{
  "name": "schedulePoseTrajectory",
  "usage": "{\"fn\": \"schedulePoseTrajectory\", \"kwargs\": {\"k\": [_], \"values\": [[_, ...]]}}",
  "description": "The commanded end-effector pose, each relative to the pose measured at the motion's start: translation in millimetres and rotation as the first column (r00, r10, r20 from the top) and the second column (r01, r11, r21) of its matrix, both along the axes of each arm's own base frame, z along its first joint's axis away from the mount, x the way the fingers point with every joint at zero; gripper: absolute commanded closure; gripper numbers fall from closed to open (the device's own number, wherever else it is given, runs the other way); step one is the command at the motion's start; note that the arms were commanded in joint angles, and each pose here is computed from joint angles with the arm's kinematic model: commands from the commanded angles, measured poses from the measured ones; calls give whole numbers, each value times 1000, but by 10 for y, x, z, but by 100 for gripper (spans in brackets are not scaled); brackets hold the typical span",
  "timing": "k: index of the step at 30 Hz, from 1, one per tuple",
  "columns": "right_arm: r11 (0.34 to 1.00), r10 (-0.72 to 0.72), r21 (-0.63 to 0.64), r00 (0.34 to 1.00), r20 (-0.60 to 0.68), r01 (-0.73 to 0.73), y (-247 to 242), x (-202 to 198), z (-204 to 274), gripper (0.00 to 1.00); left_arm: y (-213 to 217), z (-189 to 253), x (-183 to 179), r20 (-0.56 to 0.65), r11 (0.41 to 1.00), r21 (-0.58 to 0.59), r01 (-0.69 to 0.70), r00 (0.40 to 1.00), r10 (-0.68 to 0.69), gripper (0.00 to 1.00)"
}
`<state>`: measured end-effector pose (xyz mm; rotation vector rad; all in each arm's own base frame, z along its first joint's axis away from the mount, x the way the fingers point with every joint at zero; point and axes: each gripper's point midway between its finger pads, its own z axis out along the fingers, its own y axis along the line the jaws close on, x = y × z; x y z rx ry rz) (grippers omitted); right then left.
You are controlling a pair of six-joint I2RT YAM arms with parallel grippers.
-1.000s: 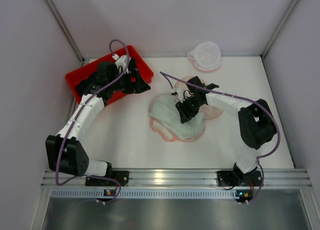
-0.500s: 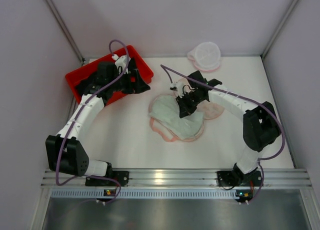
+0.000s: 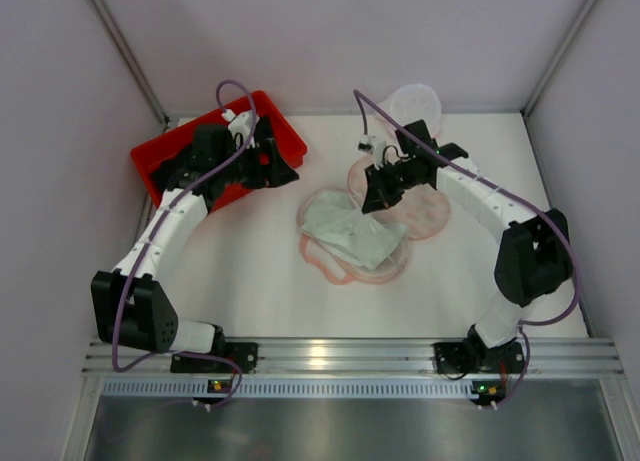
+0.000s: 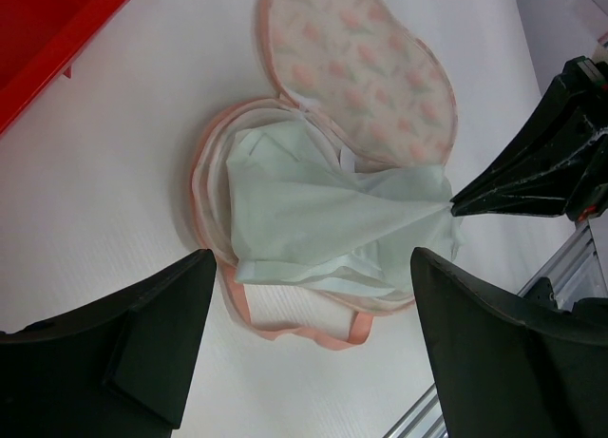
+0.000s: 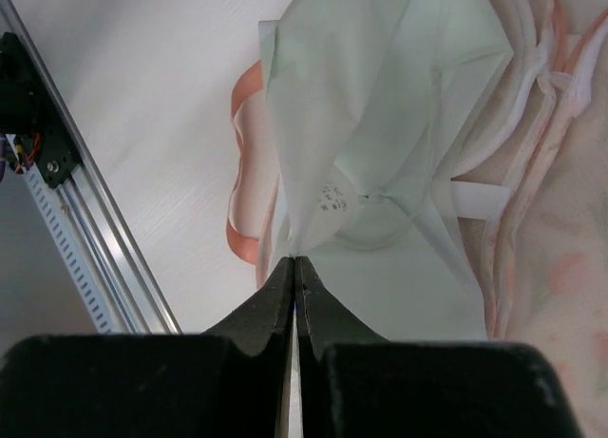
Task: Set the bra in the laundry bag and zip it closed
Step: Adjust the bra in the laundry bag.
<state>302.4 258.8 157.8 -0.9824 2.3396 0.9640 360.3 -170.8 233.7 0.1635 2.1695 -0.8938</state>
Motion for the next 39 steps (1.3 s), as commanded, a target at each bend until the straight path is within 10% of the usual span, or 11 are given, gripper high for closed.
{"fn": "schedulePoseTrajectory", "kwargs": {"k": [1, 39], "values": [[997, -23, 71, 1000, 10, 22, 75, 206, 131, 100, 28, 91, 12, 43, 1000, 3, -1, 999, 1, 11], [978, -203, -86, 962, -184, 190, -436, 117, -981, 100, -296, -1185, 338, -127, 960, 253, 118, 988, -88, 38]]}}
